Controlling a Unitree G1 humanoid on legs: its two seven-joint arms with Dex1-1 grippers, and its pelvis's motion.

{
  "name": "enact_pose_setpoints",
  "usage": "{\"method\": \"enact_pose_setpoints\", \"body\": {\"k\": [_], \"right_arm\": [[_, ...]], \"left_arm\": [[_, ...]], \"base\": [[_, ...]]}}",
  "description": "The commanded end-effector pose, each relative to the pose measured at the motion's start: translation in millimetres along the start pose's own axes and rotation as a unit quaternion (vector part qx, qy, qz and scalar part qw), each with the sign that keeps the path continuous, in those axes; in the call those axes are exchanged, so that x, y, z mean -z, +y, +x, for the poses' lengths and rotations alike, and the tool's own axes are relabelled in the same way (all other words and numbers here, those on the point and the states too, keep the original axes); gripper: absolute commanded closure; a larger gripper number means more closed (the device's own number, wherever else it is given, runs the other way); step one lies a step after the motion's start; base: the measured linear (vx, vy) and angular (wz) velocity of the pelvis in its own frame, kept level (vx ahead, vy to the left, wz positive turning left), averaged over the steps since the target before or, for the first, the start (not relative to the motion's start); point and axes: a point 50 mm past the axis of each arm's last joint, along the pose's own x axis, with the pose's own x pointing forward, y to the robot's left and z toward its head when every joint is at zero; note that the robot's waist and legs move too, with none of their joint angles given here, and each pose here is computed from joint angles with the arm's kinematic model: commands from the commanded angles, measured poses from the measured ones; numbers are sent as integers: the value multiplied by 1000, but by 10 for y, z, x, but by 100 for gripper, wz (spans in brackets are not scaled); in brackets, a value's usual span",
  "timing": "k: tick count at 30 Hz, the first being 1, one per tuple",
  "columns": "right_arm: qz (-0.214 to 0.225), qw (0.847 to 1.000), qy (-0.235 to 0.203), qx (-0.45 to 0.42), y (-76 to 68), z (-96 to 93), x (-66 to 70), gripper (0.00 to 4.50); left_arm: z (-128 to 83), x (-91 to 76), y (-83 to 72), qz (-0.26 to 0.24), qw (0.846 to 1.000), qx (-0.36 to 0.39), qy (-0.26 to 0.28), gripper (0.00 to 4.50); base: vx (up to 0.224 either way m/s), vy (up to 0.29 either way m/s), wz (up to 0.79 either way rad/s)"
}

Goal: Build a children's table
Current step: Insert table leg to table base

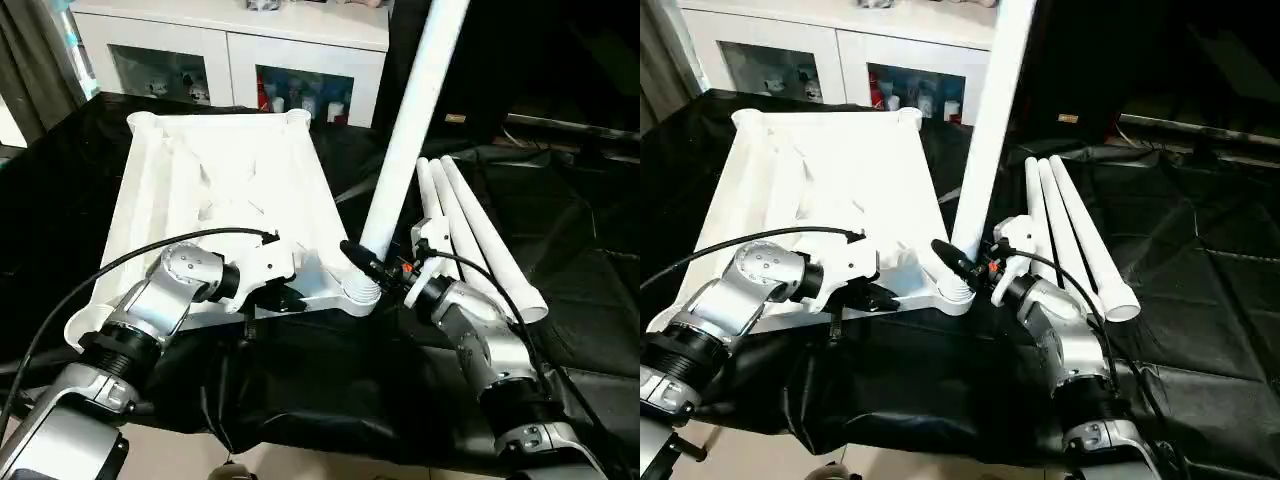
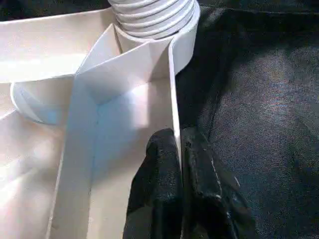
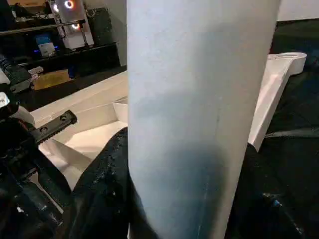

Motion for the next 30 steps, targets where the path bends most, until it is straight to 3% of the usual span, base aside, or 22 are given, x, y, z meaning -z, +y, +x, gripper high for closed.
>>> {"method": "enact_pose_setpoints", "body": {"k": [1,6,16,23,27,28,30], "right_arm": [[22,998,41,46,-134,-232,199,261],[36,997,17,68,-198,-313,145,261],[36,996,17,82,-207,-466,172,261],[-3,995,88,44,-147,-391,211,261],[-4,994,108,26,-126,-339,212,261],[-10,989,145,2,-109,-290,242,261],[-12,988,152,-3,-106,-283,249,261]], "left_arm": [[19,44,-12,5,1000,13,26,450],[9,49,-4,8,999,11,29,450],[-2,46,19,11,999,11,32,450],[-8,44,22,15,999,17,35,450],[-10,47,15,18,999,20,38,450],[-11,53,8,21,999,24,41,450],[-10,53,8,21,999,25,41,450]], "base": [[0,0,0],[0,0,0],[0,0,0],[0,0,0],[0,0,0],[0,0,0],[0,0,0]]}}
